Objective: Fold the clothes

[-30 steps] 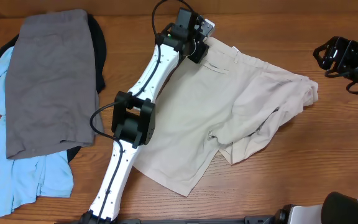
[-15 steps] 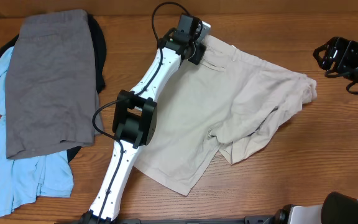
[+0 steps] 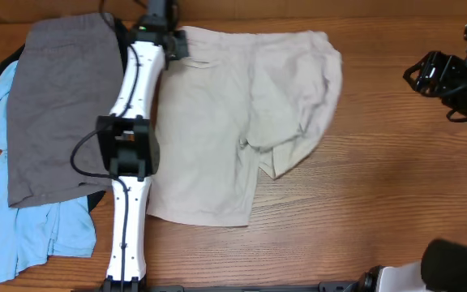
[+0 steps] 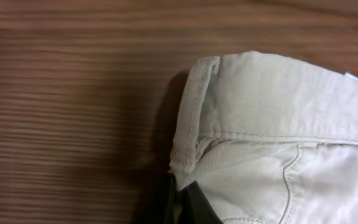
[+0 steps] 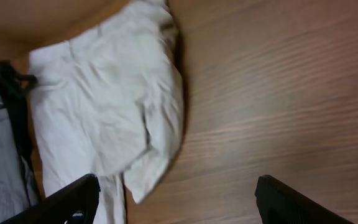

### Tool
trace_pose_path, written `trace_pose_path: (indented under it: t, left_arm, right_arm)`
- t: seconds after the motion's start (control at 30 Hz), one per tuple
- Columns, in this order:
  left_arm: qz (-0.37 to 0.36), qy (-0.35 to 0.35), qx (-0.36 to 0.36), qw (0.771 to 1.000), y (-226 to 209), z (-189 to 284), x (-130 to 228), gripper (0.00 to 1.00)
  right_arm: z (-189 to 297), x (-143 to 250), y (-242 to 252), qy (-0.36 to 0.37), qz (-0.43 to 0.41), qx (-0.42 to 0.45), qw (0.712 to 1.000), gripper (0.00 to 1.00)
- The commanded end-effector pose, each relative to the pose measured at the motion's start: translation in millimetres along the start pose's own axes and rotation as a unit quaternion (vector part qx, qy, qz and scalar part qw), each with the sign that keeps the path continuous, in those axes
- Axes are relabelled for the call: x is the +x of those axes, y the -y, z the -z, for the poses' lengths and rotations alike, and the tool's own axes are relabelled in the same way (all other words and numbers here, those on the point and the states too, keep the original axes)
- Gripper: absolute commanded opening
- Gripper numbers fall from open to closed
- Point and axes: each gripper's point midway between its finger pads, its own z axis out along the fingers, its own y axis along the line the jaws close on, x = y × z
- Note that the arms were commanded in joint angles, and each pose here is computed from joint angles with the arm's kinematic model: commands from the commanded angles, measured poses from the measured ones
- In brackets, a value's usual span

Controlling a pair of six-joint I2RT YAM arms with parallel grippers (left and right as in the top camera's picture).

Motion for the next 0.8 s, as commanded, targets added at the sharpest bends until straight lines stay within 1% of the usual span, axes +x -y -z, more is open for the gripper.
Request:
trace_pose_path:
  t: [0.0,0.03,0.1,0.17,0.23,0.33,0.4,0.43,0.53,0.57,0.67,0.77]
  left_arm:
    - [0.01,0.046,0.023,0.999,15.0,43.1,-35.0,0.79]
    - [0.0,0.038,0.028,0.999,16.8,45.0,-32.4,1.0]
    - [-0.003,0.027,0.026,0.999,19.1,55.1,-29.1,1.0]
    - [-0.004,0.011,0.023,1.0,20.5,83.6,-27.6,1.0]
    - [-0.007,-0.014,0.031,0.999,26.2,113.4,-17.8,1.0]
    - [-0.018,-0.074,0.033,0.997,34.2,145.6,14.3,1.0]
    - [-0.024,-0.11,0.028,0.993,36.2,150.2,33.5,1.0]
    - [-0.032,-0.133,0.023,0.99,36.2,150.9,45.3,1.0]
    - [-0.039,-0.151,0.02,0.988,35.7,148.3,53.9,1.0]
    - [-0.039,-0.148,0.021,0.988,36.1,147.2,52.7,1.0]
    - [-0.038,-0.14,0.022,0.989,36.5,146.0,48.6,1.0]
    - [-0.049,-0.135,0.025,0.989,37.0,145.5,46.5,1.0]
  right_arm:
    - [-20.3,-1.0,-0.4,-0.029,-0.007,-0.011,0.999,0.84]
    - [-27.3,0.4,-3.1,-0.039,-0.006,-0.017,0.999,0.84]
    - [-40.6,6.2,-10.9,-0.062,0.001,-0.022,0.998,0.84]
    - [-57.7,23.0,-24.3,-0.102,0.014,-0.028,0.994,0.84]
    - [-74.6,45.1,-33.9,-0.142,0.023,-0.032,0.989,0.84]
    - [-105.8,85.7,-44.3,-0.203,0.037,-0.035,0.978,0.79]
    - [-127.9,110.5,-48.8,-0.232,0.034,-0.033,0.972,0.77]
    - [-143.0,125.7,-52.7,-0.244,0.037,-0.033,0.969,0.75]
    - [-169.7,151.8,-64.0,-0.255,0.055,-0.029,0.965,0.72]
    - [-178.6,160.0,-66.1,-0.252,0.064,-0.007,0.965,0.72]
    - [-192.1,169.6,-72.3,-0.23,0.093,0.052,0.967,0.72]
    - [-203.1,175.0,-87.9,-0.199,0.118,0.078,0.97,0.69]
